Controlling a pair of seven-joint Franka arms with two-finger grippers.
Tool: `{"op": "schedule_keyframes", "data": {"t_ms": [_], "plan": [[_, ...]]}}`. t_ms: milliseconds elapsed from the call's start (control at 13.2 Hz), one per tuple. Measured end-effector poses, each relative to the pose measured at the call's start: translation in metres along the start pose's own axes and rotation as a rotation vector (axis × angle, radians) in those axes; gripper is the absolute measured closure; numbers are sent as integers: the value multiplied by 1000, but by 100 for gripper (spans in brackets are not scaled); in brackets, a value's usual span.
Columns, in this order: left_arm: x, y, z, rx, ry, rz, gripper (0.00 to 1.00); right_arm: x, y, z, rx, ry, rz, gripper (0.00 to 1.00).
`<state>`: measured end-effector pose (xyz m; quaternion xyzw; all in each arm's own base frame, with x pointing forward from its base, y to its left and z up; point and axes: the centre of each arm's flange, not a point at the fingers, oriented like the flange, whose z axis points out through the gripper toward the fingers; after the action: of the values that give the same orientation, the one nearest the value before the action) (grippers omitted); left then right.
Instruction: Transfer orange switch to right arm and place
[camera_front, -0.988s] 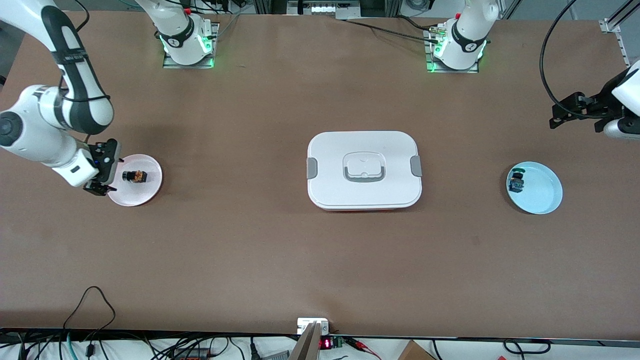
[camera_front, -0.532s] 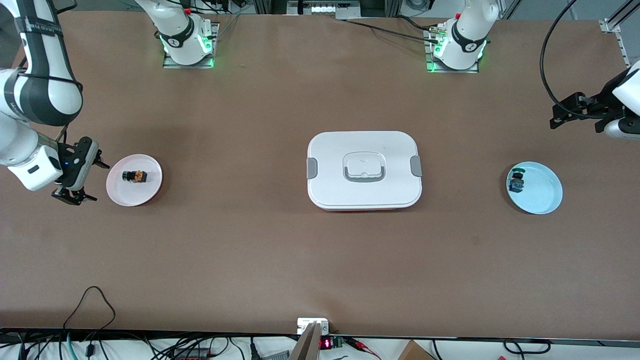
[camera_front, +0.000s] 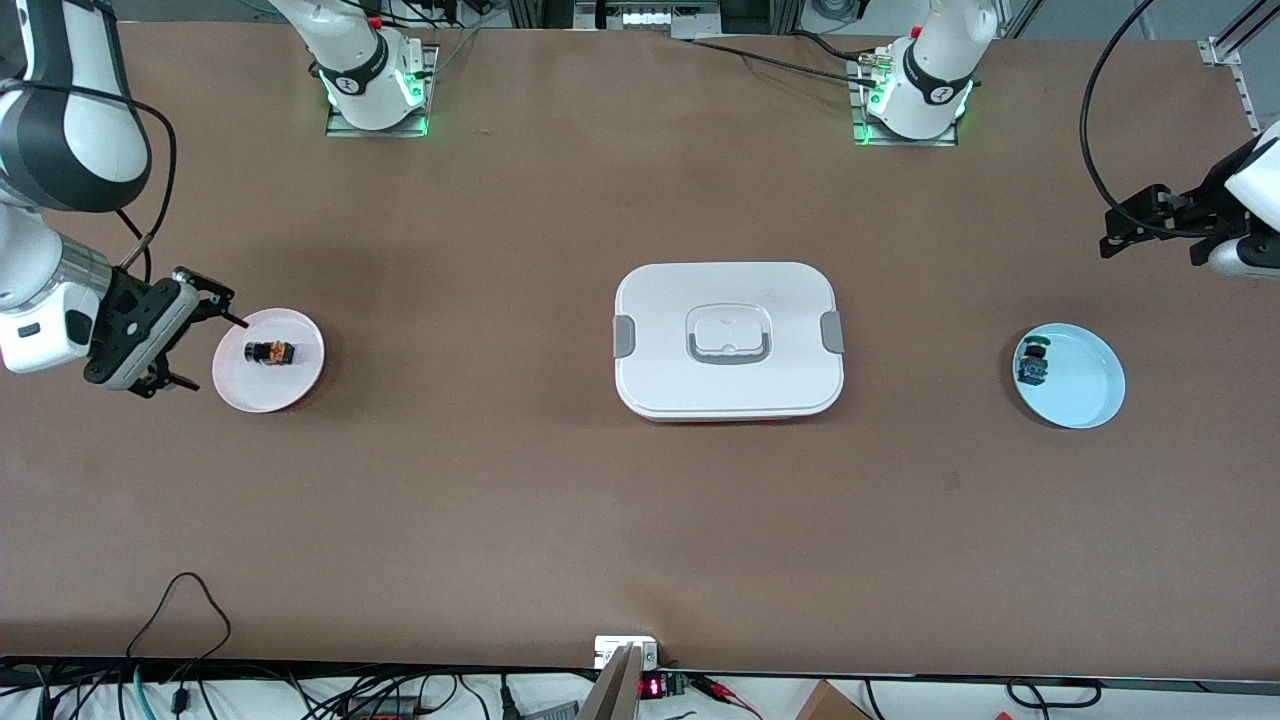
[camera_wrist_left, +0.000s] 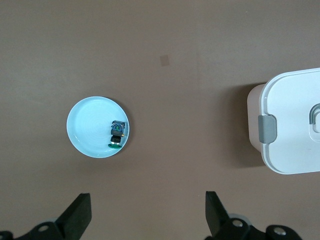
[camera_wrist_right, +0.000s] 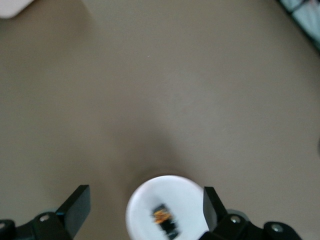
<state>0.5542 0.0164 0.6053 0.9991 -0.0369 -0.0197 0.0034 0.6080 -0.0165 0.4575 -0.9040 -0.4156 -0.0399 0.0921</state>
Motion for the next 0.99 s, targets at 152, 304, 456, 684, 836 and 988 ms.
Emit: {"op": "schedule_keyframes", "data": {"t_ms": [152, 304, 456, 684, 836, 988], "plan": [[0, 0, 0, 0, 0, 0, 0, -5, -7, 3, 60, -36, 181, 0], [0, 0, 0, 0, 0, 0, 0, -10, -10, 5, 98, -74, 316, 0], [0, 1, -1, 0, 1, 2, 0, -11, -18, -1, 124, -125, 480, 0], [0, 1, -1, 0, 2, 2, 0, 6, -54, -21, 139, -248, 723, 0], [0, 0, -1, 0, 2, 1, 0, 15, -76, -39, 115, -326, 788, 0], [0, 0, -1, 0, 2, 0, 0, 12, -73, -52, -8, -378, 778, 0]]}}
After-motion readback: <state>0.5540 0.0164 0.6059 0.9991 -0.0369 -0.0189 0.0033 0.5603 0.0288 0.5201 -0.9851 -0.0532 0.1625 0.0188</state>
